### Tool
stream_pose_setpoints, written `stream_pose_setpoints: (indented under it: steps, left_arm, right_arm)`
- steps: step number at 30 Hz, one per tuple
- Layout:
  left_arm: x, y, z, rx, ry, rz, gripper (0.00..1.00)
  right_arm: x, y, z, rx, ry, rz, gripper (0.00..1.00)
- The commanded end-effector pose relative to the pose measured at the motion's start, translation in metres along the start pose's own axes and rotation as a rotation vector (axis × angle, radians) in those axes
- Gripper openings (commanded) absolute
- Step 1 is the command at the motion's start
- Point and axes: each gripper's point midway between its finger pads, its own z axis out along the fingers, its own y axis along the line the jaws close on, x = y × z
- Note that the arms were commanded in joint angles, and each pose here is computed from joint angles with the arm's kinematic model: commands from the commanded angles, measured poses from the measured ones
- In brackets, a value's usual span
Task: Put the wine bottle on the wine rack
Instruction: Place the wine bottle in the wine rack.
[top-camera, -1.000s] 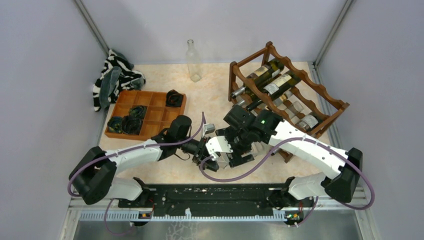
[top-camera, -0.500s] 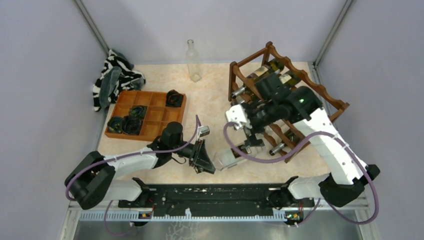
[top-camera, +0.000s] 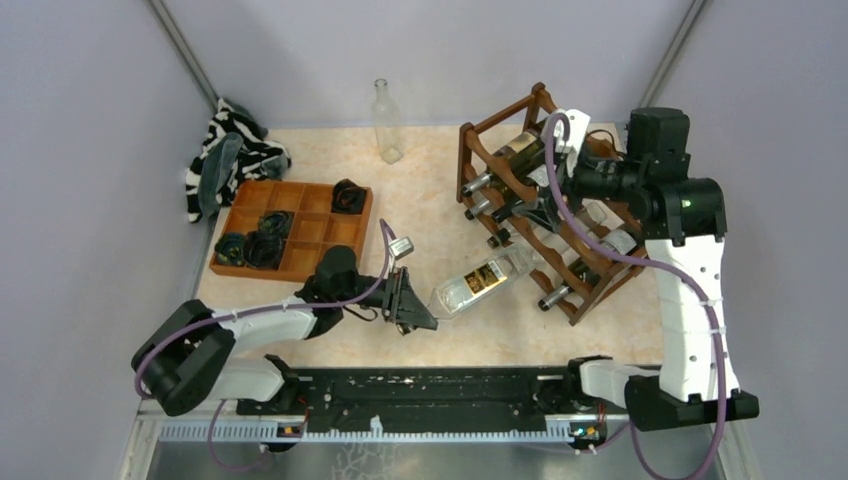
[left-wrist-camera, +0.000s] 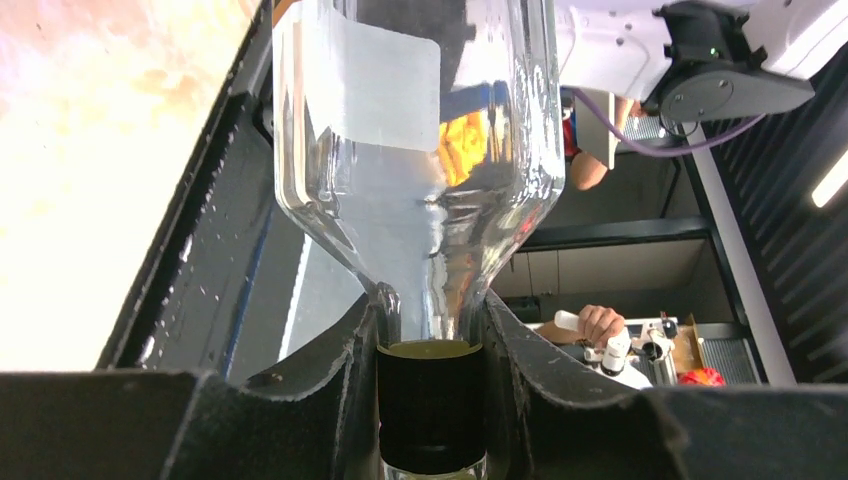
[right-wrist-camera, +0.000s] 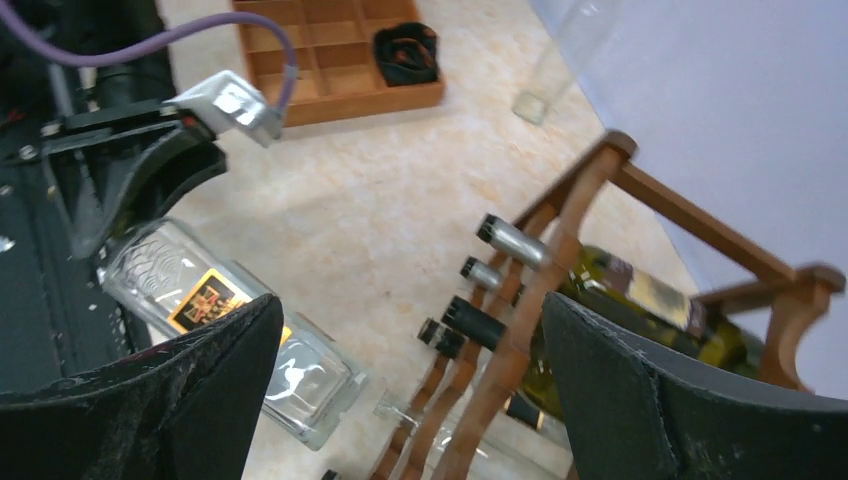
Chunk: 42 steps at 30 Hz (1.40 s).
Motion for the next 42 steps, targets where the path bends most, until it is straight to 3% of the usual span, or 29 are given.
stream_pose_setpoints:
  steps: [1, 9, 18, 22, 27, 35, 42]
  left_arm:
    - [-0.032, -0.047, 0.005, 0.166, -0.096, 0.315, 0.00]
    - [-0.043, -0.047, 0.016, 0.182, -0.088, 0.340, 0.00]
    - [-0.041, -0.041, 0.024, 0.173, -0.050, 0.337, 0.00]
    - [-0.046, -0.042, 0.029, 0.187, -0.046, 0.334, 0.00]
    - [-0.052, -0.043, 0.039, 0.201, -0.046, 0.335, 0.00]
    - [-0.059, -0.041, 0.045, 0.223, -0.057, 0.317, 0.00]
    - [-0.071, -0.038, 0.054, 0.226, -0.061, 0.321, 0.00]
  right_arm:
    - [0.011, -0.038, -0.012, 0.196, 0.004, 0.092, 0.98]
    - [0.071, -0.064, -0.022, 0.365, 0.166, 0.195, 0.98]
    - [0.123, -0.052, -0.029, 0.411, 0.328, 0.266, 0.93]
    - [0.136, -0.047, -0.033, 0.432, 0.373, 0.280, 0.84]
    - [0.149, -0.044, -0.033, 0.436, 0.409, 0.293, 0.62]
    - [0.167, -0.034, -0.025, 0.371, 0.446, 0.343, 0.50]
    - [0.171, -0.030, -0.020, 0.349, 0.440, 0.356, 0.46]
